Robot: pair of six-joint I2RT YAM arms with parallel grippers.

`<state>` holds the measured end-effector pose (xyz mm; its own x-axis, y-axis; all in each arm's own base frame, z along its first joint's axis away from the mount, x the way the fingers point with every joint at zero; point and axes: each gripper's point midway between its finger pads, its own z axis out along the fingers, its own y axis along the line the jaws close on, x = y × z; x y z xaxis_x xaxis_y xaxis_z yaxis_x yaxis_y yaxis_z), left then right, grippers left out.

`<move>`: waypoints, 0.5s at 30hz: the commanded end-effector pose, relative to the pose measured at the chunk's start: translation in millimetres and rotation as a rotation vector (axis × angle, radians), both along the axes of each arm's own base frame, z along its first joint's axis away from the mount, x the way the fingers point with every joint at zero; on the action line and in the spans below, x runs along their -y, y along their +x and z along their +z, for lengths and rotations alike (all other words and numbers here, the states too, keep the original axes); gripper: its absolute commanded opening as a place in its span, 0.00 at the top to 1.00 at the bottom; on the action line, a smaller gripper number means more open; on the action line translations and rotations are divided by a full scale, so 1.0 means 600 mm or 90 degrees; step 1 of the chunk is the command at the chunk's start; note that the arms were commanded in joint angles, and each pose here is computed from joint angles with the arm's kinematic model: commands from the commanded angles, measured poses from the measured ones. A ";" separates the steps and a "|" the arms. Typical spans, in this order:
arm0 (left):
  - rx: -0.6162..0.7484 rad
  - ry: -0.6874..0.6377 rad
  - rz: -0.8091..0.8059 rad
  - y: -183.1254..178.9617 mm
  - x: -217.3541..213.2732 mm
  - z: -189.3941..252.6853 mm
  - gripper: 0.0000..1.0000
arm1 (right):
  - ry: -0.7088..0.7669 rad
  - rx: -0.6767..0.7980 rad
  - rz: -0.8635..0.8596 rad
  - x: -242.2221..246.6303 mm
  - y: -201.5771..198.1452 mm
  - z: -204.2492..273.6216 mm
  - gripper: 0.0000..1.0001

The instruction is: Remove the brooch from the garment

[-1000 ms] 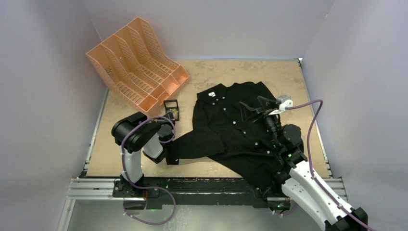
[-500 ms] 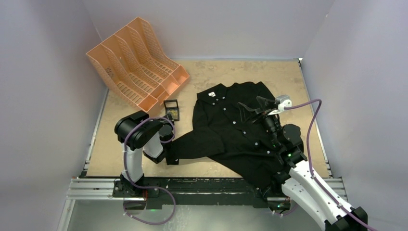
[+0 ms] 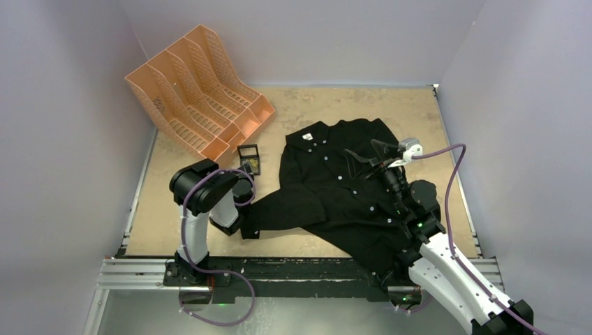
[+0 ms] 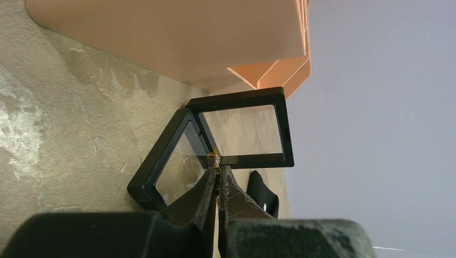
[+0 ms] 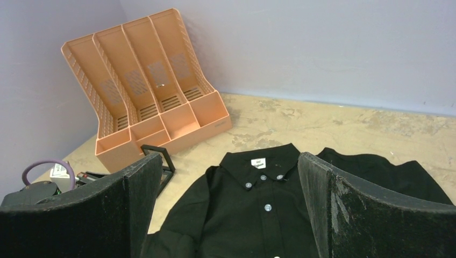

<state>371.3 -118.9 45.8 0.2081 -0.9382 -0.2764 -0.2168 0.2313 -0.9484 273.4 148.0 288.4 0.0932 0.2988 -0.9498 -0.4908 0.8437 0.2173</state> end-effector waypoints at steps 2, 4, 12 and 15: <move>0.167 -0.117 0.018 0.013 -0.004 0.111 1.00 | 0.005 0.034 0.005 -0.002 -0.004 0.020 0.02; 0.166 -0.118 0.019 0.013 -0.004 0.110 1.00 | 0.004 0.034 0.004 -0.002 -0.004 0.020 0.02; 0.163 -0.120 0.027 0.011 -0.010 0.106 1.00 | 0.006 0.034 0.005 -0.002 -0.005 0.021 0.02; 0.164 -0.122 0.027 0.010 -0.010 0.107 1.00 | 0.006 0.035 0.005 -0.002 -0.005 0.022 0.02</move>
